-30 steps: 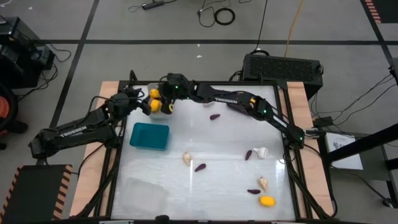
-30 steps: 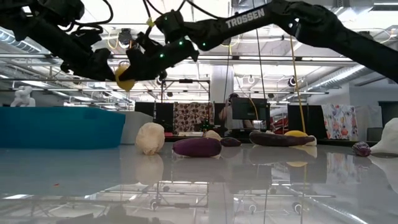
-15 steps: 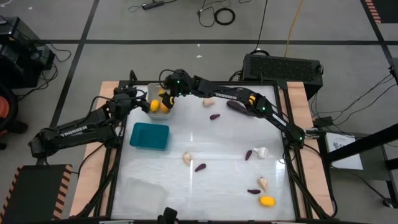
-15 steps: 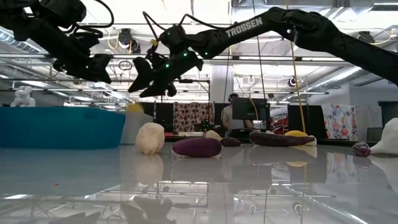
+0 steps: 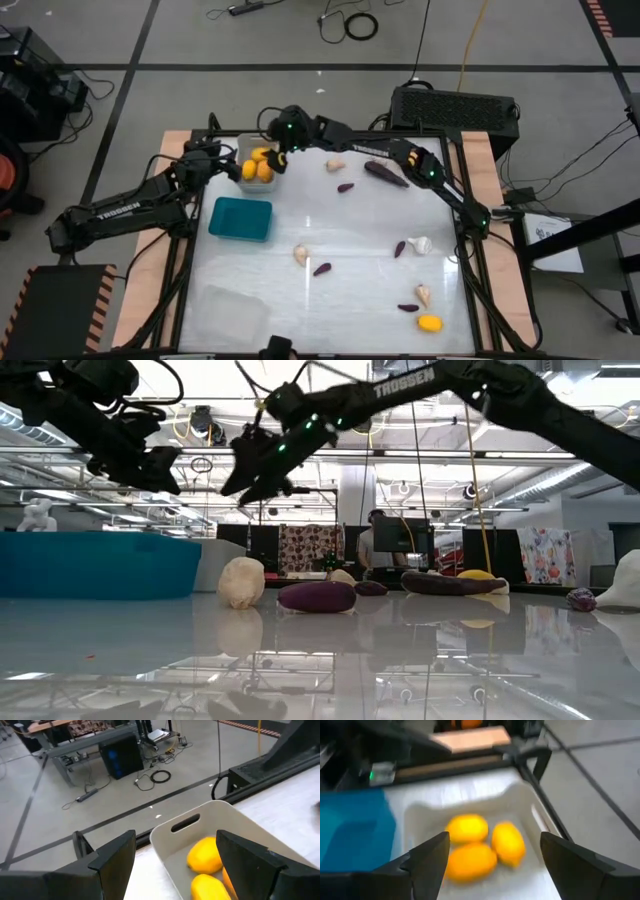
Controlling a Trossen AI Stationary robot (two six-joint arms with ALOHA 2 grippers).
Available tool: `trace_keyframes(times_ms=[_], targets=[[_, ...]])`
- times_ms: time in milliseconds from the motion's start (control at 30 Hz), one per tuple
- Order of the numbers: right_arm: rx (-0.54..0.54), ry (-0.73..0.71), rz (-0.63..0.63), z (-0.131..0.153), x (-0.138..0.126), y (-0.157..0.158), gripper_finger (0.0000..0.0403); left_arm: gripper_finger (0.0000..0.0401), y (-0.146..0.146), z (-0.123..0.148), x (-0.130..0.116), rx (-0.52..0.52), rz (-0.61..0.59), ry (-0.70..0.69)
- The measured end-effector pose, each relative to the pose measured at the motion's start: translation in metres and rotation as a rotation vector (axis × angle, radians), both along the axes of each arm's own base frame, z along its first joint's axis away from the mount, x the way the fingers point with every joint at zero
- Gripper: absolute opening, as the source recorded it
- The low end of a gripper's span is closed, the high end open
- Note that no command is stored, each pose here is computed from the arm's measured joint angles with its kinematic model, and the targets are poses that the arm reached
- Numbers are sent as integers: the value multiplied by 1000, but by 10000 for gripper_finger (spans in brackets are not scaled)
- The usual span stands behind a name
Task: Sort produce into baskets
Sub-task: Put the yellow lemon into the gray bin
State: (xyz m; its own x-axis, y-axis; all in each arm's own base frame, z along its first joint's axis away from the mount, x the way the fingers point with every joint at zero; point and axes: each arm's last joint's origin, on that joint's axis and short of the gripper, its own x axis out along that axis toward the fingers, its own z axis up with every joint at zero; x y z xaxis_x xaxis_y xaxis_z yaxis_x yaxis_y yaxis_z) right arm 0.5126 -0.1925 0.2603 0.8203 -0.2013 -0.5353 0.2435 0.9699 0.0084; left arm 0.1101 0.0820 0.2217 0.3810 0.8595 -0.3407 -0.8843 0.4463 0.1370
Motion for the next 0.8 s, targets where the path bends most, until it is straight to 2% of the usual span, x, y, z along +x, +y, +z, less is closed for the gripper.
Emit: trace_keyframes(times_ms=[267,400,633,733,800], targets=[[108,382,-1,45,-71,7,301,283,0,0,1,-9,-33,-14],[172,591,-3,54,-111,-2,301,283,0,1,1,-10,-39,-18],[370,764,-238,59,-168,-43,301,283,-1,2,3,-21,-93,-45],[334,820,-368,56,-181,-57,301,283,-1,2,4,-21,-100,-45],[311,847,-402,56,-190,-63,301,283,-1,2,4,-20,-102,-42]])
